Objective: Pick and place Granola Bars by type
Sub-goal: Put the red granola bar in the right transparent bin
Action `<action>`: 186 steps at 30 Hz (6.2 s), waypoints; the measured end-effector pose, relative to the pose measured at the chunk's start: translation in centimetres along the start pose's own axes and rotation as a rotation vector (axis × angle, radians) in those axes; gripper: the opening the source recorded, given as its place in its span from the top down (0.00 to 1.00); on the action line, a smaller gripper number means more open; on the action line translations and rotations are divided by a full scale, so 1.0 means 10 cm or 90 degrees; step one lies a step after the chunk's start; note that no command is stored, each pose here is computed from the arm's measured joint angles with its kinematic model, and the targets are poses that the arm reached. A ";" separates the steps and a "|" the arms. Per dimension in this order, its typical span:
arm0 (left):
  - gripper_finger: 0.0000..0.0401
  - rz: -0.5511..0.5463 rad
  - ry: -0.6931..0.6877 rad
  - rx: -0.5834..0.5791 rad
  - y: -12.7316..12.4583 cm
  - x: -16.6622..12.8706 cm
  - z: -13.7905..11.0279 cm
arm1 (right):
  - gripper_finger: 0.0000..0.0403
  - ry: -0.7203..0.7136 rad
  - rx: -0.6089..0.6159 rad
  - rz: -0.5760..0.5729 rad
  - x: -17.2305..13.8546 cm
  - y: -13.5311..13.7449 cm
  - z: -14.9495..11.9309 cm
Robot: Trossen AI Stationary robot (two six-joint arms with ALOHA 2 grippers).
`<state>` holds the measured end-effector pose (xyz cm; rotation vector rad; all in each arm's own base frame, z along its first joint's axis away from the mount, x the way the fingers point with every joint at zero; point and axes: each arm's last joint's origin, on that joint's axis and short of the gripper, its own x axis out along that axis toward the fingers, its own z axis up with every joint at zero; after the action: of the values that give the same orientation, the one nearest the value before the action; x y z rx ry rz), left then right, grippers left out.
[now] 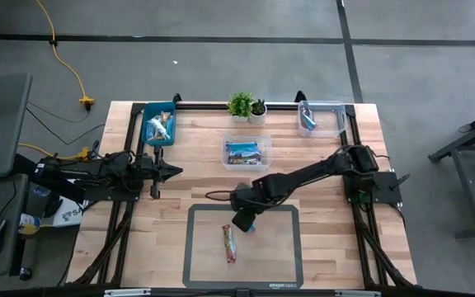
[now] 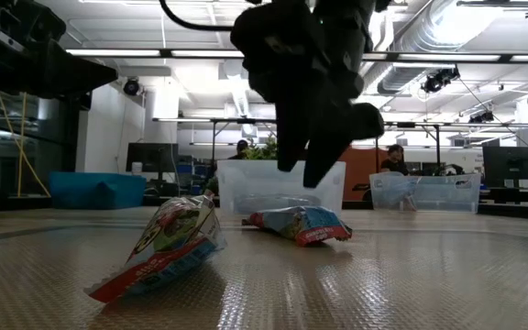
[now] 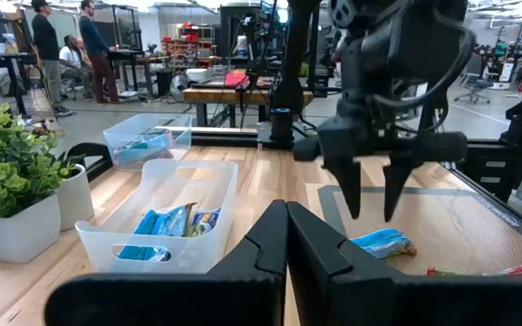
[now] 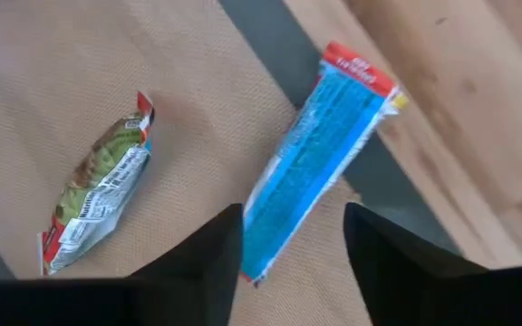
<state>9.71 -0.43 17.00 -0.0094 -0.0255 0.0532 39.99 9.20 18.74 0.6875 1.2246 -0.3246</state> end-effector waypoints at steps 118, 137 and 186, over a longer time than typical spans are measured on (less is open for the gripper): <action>1.00 0.001 -0.001 0.000 0.00 0.00 0.00 | 0.72 -0.066 0.045 0.140 0.40 0.09 0.16; 1.00 0.001 -0.001 0.000 0.00 0.00 0.00 | 0.72 -0.263 -0.033 0.207 -0.70 0.11 0.35; 1.00 0.001 -0.001 0.000 0.00 0.00 0.00 | 0.72 -0.379 0.169 -0.473 -2.43 -2.42 0.62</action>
<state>9.71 -0.43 17.00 -0.0097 -0.0265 0.0541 22.79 -16.27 35.15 0.2870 0.8197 -1.2342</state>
